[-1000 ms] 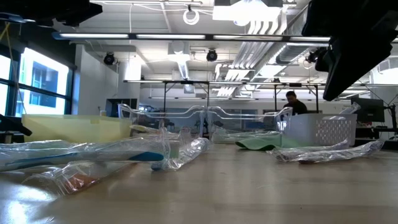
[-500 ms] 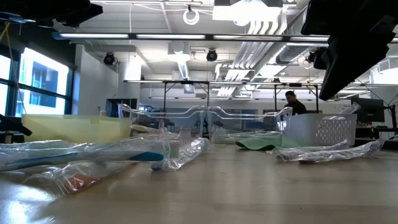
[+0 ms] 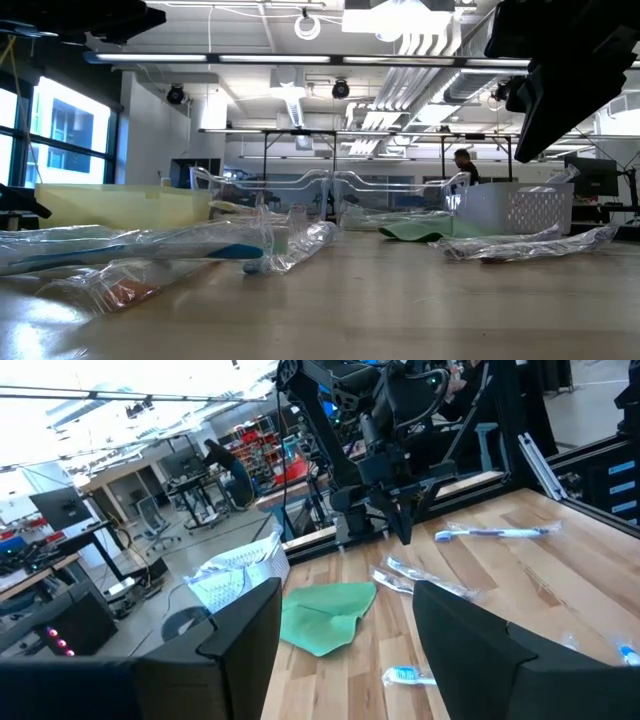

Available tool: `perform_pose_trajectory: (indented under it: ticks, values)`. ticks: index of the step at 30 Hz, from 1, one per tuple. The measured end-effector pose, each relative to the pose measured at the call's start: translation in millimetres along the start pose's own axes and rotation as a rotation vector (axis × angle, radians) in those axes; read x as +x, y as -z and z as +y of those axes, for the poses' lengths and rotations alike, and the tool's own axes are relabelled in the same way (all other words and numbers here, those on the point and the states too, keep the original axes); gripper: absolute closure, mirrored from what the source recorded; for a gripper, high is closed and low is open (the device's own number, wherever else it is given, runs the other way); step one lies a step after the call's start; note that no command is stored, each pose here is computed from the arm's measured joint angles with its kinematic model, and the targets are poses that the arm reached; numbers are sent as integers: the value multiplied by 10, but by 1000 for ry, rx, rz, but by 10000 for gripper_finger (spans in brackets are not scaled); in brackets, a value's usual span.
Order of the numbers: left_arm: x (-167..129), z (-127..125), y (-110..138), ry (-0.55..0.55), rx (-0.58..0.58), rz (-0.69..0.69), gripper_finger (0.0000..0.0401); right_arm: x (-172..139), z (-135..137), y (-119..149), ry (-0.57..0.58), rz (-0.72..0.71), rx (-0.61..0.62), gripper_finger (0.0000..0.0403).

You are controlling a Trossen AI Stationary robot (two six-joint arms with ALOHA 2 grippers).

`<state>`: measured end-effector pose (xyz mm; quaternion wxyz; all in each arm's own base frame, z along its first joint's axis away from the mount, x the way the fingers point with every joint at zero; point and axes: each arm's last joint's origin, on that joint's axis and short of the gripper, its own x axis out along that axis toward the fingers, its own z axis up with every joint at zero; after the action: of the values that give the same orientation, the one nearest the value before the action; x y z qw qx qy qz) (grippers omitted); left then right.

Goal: Pick & Place Toothbrushes
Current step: Put the purple toothbrush into the white bin

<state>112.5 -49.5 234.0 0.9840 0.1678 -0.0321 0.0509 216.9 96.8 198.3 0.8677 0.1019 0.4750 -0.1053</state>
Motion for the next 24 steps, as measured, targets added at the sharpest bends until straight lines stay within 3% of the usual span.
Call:
perform_pose_trajectory:
  ticks: [6, 10, 14, 17, 20, 24]
  values:
    - [0, 0, 0, -1, 1, 1, 181, 26, 6, 7, 7, 8, 31, 396]
    - [0, 0, 2, -1, 1, 2, 181, 123, 21, 45, 31, 55, 109, 372]
    - [0, 0, 2, -2, 1, 3, 181, 245, 74, 83, -27, 143, 14, 360]
    - [0, 0, 1, -2, -1, 2, 181, 332, 89, 78, 2, 125, 21, 353]
    - [0, 1, 1, -3, -7, 1, 181, 418, 68, 78, 12, 156, 39, 329]
    - [0, 1, 0, -2, -8, 1, 181, 447, 41, 48, -38, 195, 50, 268]
